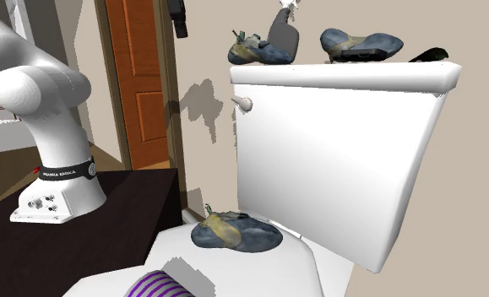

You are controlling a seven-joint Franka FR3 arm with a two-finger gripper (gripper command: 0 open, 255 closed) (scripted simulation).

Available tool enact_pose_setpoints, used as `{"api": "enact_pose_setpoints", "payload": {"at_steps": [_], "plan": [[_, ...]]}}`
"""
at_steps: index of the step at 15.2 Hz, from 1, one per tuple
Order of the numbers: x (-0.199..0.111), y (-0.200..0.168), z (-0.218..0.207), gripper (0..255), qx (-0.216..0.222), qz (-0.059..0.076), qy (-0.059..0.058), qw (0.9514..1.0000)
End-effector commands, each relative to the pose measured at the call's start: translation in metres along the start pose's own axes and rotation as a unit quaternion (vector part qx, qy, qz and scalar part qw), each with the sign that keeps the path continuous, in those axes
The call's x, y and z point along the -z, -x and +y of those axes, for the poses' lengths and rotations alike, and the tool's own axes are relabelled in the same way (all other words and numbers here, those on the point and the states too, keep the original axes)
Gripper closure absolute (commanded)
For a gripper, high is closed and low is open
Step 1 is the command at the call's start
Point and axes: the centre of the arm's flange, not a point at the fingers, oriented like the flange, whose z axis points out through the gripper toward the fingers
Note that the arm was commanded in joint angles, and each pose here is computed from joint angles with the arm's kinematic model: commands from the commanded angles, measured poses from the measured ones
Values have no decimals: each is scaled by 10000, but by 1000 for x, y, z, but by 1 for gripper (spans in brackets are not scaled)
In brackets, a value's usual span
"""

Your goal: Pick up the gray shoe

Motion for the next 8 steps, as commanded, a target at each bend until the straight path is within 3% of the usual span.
{"api": "enact_pose_setpoints", "payload": {"at_steps": [1,8], "plan": [[0,0,0,0,0,0,0,10000],[-67,-29,61,0,-421,-60,-82,9991]]}}
